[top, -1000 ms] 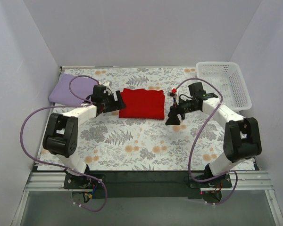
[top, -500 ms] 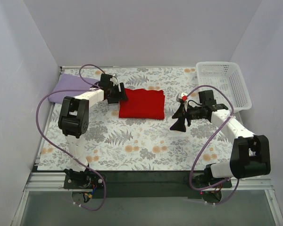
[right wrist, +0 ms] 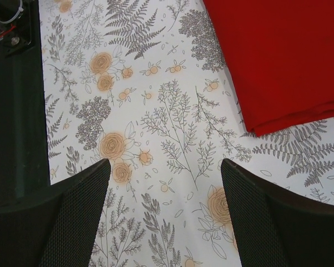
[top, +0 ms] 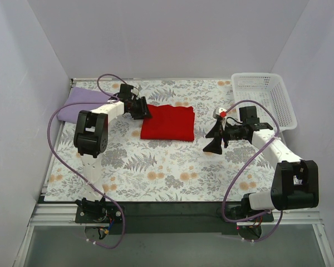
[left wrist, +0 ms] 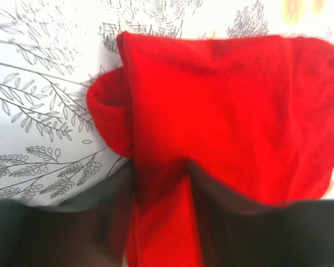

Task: Fold and stack the t-shirts
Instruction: Neatly place the folded tshirt to the corner

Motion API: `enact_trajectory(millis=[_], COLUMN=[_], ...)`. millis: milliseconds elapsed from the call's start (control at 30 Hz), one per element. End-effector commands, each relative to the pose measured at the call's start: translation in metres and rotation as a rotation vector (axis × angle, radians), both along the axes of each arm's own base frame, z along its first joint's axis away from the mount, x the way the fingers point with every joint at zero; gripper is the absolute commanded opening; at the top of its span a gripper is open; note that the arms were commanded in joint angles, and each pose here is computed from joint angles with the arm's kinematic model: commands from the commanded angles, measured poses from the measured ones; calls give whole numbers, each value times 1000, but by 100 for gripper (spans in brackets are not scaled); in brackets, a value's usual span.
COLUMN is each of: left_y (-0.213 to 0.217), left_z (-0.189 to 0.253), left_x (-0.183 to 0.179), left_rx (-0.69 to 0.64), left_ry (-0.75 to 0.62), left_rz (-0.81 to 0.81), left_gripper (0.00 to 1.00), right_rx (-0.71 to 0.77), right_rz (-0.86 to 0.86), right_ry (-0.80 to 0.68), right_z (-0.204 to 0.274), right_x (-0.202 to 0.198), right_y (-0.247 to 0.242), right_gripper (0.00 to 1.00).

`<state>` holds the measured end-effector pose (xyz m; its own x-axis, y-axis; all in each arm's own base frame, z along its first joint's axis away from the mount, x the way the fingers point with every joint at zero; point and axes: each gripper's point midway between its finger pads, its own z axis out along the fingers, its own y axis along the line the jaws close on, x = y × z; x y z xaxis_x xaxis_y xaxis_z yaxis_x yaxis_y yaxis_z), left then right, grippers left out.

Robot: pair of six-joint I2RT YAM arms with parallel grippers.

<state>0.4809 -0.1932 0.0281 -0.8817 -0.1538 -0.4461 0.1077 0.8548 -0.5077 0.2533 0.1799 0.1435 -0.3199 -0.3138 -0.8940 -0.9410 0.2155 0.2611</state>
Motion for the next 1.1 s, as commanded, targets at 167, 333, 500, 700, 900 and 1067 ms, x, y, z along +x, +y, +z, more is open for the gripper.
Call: enact_trajectory(millis=[167, 333, 500, 700, 900, 1067], left_y=[-13, 19, 84, 150, 176, 185], left_z=[-20, 29, 65, 103, 140, 170], left_x=[-44, -29, -29, -47, -40, -22], left_rx=[-48, 133, 491, 863, 1049, 1190], left_ry=[98, -133, -413, -641, -793, -888], left_rz=[-136, -111, -84, -39, 6, -13], left_gripper=[1, 0, 0, 0, 0, 0], right_rx=[51, 63, 72, 76, 78, 77], right_rz=[2, -11, -8, -7, -4, -5], right_ry=[-47, -54, -49, -40, -37, -29], right_z=[11, 14, 15, 15, 14, 13], right_x=[1, 2, 2, 1, 1, 2], right_y=[-5, -10, -11, -12, -12, -12], right_gripper=[86, 86, 86, 86, 86, 86])
